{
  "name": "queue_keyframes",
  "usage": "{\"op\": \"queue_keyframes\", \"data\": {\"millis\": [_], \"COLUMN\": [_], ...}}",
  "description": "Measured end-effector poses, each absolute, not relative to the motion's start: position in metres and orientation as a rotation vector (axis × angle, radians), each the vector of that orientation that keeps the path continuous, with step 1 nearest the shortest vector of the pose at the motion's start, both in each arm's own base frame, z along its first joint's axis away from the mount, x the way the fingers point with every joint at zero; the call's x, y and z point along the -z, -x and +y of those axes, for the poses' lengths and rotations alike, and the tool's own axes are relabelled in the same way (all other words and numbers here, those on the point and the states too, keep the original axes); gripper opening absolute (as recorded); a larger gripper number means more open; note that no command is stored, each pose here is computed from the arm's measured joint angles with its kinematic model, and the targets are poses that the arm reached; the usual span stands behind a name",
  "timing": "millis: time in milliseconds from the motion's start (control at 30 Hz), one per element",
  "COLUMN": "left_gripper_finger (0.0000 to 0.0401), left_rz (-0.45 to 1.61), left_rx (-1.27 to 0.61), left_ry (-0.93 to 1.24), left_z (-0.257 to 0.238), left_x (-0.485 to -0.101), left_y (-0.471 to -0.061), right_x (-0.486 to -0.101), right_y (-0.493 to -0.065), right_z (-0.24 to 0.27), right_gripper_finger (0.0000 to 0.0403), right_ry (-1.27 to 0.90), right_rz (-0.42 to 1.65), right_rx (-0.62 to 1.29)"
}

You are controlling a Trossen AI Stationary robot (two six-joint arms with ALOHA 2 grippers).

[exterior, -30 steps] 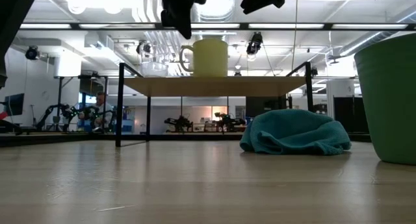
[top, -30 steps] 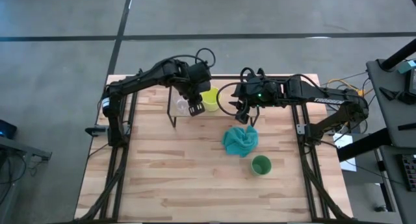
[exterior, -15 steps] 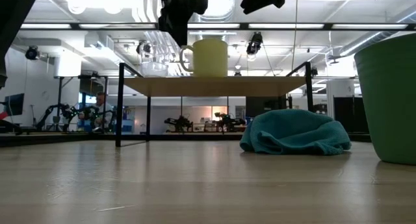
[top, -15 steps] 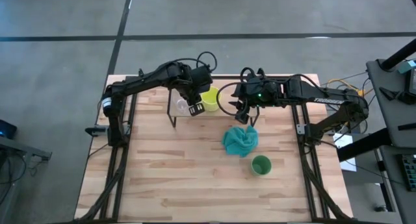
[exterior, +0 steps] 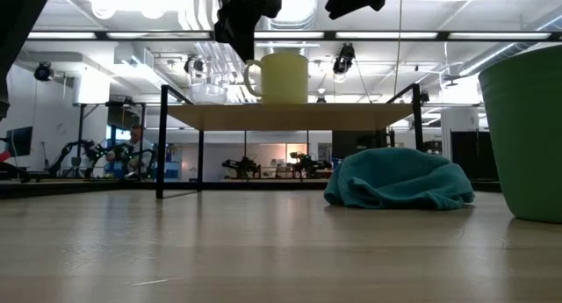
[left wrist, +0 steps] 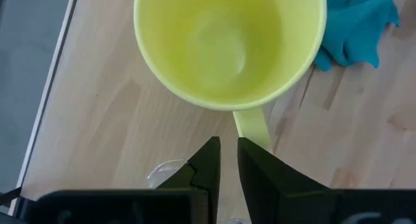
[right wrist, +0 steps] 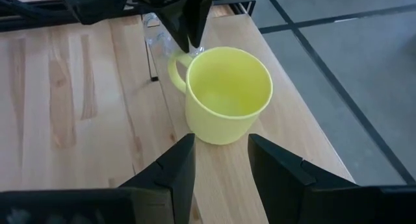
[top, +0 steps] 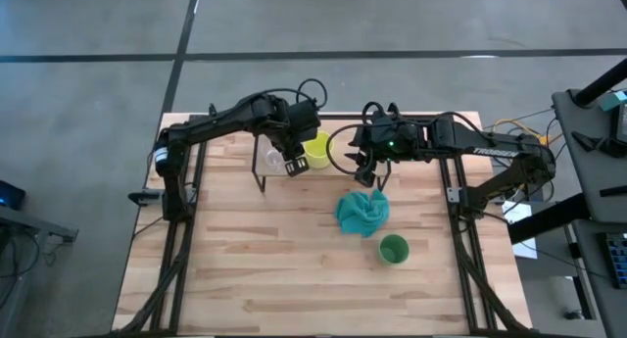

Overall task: Stack small to large cups/mugs on shelf
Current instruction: Put the yellow mug on the shelf

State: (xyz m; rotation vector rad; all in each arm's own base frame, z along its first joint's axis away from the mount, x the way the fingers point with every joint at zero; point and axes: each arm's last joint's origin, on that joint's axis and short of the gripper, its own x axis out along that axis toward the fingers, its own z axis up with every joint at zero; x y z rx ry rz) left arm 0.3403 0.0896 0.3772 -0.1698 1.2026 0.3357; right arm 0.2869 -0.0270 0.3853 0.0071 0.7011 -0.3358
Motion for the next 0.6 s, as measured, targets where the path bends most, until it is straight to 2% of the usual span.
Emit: {"op": "queue_keyframes", "data": {"millis": [267,600], "left_gripper_finger": [0.004,0.004], "left_rz": [1.197,1.196], "left_rx": [-0.34,-0.322], "left_ry": [0.191,0.2], "left_z": [0.088,0.086], "left_x": [-0.377,-0.378], "left_y": [-0.341,-0.341], "right_x": [-0.363,-0.337], "right_y": [-0.287,-0.301], "right_z": [-0.027,-0.036], "right_gripper_finger": [0.0137,0.0137], "right_ry": [0.001,-0.018], "right_rz": [0.781,0.699], "right_rx": [0.336,0.363]}}
